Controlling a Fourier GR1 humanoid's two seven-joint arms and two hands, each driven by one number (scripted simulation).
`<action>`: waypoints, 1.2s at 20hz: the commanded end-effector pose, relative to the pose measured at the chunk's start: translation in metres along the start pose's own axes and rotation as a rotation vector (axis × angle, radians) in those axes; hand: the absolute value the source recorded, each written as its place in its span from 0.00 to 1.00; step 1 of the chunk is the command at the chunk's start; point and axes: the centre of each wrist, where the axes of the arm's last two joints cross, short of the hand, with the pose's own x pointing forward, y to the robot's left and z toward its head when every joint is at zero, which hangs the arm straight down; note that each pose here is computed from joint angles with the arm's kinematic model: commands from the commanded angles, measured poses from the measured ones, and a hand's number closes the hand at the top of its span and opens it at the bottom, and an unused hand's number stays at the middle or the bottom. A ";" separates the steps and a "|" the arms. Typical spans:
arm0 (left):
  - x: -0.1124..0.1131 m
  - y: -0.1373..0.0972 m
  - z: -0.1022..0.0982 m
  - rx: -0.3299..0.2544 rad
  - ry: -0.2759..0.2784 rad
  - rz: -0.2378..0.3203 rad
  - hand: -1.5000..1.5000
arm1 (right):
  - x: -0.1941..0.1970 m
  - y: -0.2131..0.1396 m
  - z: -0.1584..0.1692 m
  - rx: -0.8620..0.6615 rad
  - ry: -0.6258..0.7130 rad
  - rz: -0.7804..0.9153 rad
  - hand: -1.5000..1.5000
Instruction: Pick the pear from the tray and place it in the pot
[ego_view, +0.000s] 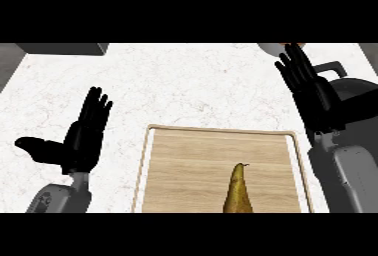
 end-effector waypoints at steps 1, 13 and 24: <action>0.002 0.006 0.000 0.029 -0.010 -0.026 0.50 | 0.016 0.003 0.030 0.017 -0.095 0.107 1.00; -0.015 0.046 0.032 0.130 -0.063 -0.226 0.50 | 0.070 -0.016 0.120 -0.378 -0.651 0.801 0.00; -0.019 0.024 0.046 0.093 -0.091 -0.228 0.50 | 0.044 0.041 0.229 -0.305 -0.367 1.098 0.00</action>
